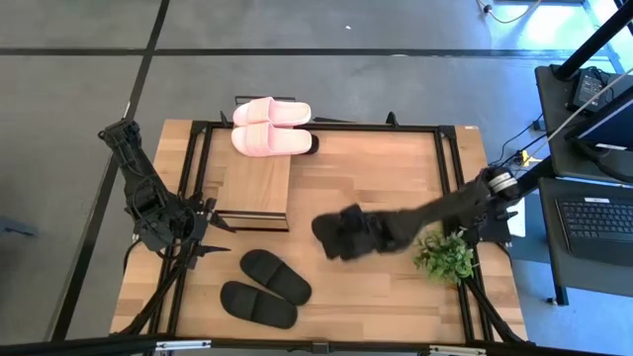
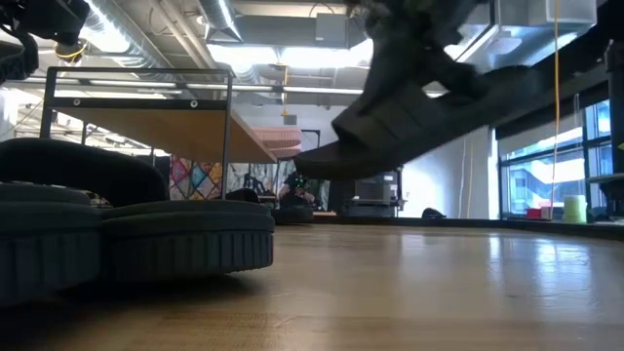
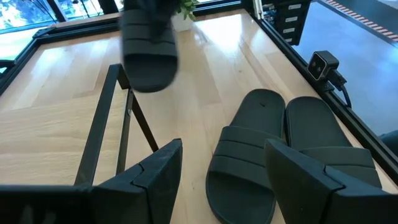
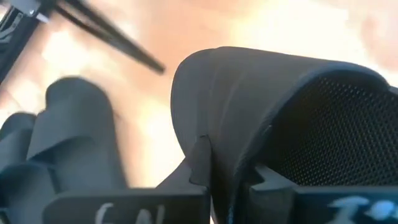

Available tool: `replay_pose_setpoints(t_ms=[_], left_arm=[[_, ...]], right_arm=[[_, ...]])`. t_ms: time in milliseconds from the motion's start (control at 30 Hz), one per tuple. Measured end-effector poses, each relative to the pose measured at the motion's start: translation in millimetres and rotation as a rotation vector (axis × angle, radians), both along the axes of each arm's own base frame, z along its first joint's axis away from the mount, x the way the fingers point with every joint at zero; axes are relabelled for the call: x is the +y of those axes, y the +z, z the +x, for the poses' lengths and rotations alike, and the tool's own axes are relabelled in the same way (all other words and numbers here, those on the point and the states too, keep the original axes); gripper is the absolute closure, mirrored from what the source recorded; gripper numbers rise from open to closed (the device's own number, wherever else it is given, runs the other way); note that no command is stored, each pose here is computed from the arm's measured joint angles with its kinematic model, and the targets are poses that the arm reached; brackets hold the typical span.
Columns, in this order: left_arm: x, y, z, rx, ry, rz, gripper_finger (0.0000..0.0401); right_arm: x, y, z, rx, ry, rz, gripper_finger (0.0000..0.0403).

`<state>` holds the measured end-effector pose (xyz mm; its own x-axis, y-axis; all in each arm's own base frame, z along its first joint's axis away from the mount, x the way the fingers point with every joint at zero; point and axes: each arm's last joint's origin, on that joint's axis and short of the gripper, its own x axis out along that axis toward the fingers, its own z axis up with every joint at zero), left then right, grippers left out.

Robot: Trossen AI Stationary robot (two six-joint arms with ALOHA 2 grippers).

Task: Pick and place slides into the shelf
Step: Put the bottom right black slide under the shelf

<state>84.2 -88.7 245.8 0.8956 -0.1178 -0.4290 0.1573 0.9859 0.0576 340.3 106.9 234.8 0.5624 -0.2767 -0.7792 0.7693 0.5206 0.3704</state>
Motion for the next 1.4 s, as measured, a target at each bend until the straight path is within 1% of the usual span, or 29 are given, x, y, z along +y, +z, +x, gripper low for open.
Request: replay_pose_setpoints(t_ms=[167, 267, 333, 500, 567, 600, 700, 800, 900, 1033, 1233, 1400], left_arm=[[0, 0, 0, 0.000, 0.000, 0.000, 0.0184], [0, 0, 0, 0.000, 0.000, 0.000, 0.0184], [0, 0, 0, 0.000, 0.000, 0.000, 0.0184], [0, 0, 0, 0.000, 0.000, 0.000, 0.0184], [0, 0, 0, 0.000, -0.001, 0.000, 0.0184], [0, 0, 0, 0.000, -0.001, 0.000, 0.0184], [0, 0, 0, 0.000, -0.001, 0.000, 0.0184], [0, 0, 0, -0.001, -0.001, 0.000, 0.0184], [0, 0, 0, -0.001, -0.001, -0.001, 0.0184], [0, 0, 0, 0.000, 0.000, 0.000, 0.0184], [0, 0, 0, 0.000, -0.001, 0.000, 0.0184], [0, 0, 0, 0.000, 0.000, 0.000, 0.0184]], right_arm=[[-57, 18, 6, 0.010, 0.061, 0.012, 0.0386], [-89, 18, 6, -0.028, 0.078, 0.011, 0.0386], [-111, 12, 3, -0.086, 0.096, 0.046, 0.0386], [-166, -20, -5, -0.322, 0.097, 0.119, 0.0386], [-183, -29, -10, -0.382, 0.079, 0.111, 0.0386], [-190, -35, -14, -0.382, 0.065, 0.108, 0.0386], [-204, -52, -25, -0.329, 0.001, 0.131, 0.0386], [-211, -54, -28, -0.334, -0.033, 0.124, 0.0386], [-213, -55, -27, -0.359, -0.068, 0.139, 0.0385], [-215, -63, -24, -0.354, -0.116, 0.174, 0.0385], [-220, -79, -14, -0.398, -0.141, 0.183, 0.0385], [-228, -94, -9, -0.395, -0.154, 0.181, 0.0385]])
